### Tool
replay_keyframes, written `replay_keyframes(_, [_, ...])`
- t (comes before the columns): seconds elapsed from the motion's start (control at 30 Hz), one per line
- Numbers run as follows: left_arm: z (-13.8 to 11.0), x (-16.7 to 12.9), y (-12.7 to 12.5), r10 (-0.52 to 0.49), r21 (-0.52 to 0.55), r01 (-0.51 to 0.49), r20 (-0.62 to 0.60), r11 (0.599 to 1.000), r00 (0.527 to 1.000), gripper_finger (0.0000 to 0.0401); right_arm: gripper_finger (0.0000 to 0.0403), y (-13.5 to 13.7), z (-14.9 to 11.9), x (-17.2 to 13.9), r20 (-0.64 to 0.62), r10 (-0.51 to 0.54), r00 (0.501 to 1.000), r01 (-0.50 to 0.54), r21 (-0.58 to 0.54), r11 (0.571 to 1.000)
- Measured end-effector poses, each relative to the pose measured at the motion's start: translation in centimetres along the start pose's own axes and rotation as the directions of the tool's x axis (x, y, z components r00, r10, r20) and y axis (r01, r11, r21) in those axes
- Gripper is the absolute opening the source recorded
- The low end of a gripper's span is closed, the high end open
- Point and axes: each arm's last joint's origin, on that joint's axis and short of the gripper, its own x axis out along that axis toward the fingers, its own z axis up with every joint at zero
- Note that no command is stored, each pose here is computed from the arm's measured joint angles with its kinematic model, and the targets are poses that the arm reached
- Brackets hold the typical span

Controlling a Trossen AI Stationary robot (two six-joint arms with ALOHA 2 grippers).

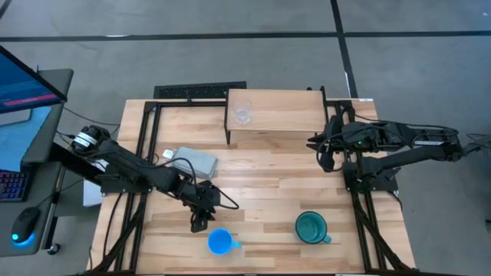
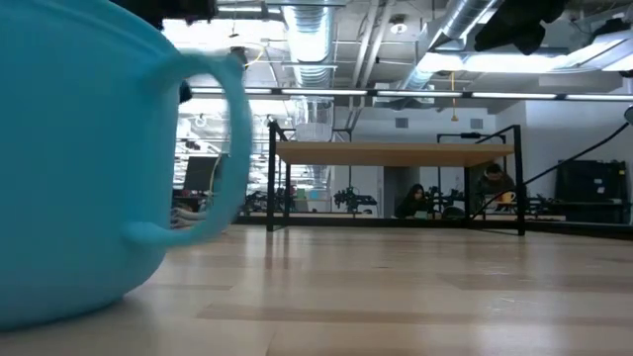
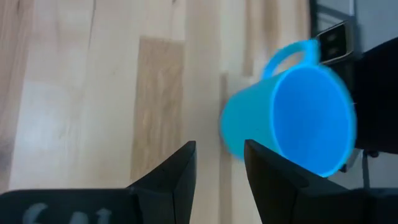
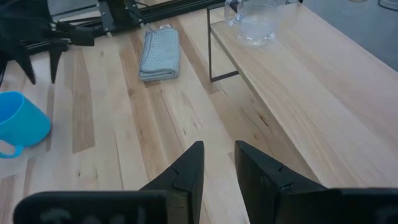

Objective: Stack small to large cups/mugs on shelf
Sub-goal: Put the blue mug on the shelf

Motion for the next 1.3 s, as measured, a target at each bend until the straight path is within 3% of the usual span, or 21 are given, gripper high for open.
replay_keyframes(0.17, [1.4, -0.9, -1.1, -0.033, 0.024, 0.032, 0.034, 0.999, 0.999, 0.0125, 0.0113, 0.0, 0.0, 0.0, 0.000, 0.000, 1.000, 0.000, 0.000, 1.000])
replay_keyframes(0.5, [1.9, -0.6, -3.0, -0.004, 0.015, 0.003, 0.029, 1.000, 1.000, 0.0125, 0.0113, 0.0, -0.1, 0.0, -0.009, -0.002, 1.000, 0.002, -0.002, 1.000])
replay_keyframes(0.7, [2.5, 0.6, -4.0, 0.045, 0.036, -0.043, -0.071, 0.998, 0.996, 0.0125, 0.0113, 0.0, -0.1, 0.0, -0.013, -0.003, 1.000, 0.003, -0.004, 1.000])
replay_keyframes(0.9, [3.5, 1.1, -4.6, 0.047, 0.064, -0.041, -0.083, 0.997, 0.995, 0.0125, 0.0113, 0.0, -0.2, 0.1, -0.020, -0.004, 1.000, 0.004, -0.006, 1.000])
replay_keyframes(1.3, [2.3, 1.3, -6.2, 0.048, 0.034, -0.045, -0.083, 0.998, 0.995, 0.0125, 0.0113, 0.0, -0.2, 0.1, -0.028, -0.004, 1.000, 0.003, -0.016, 1.000])
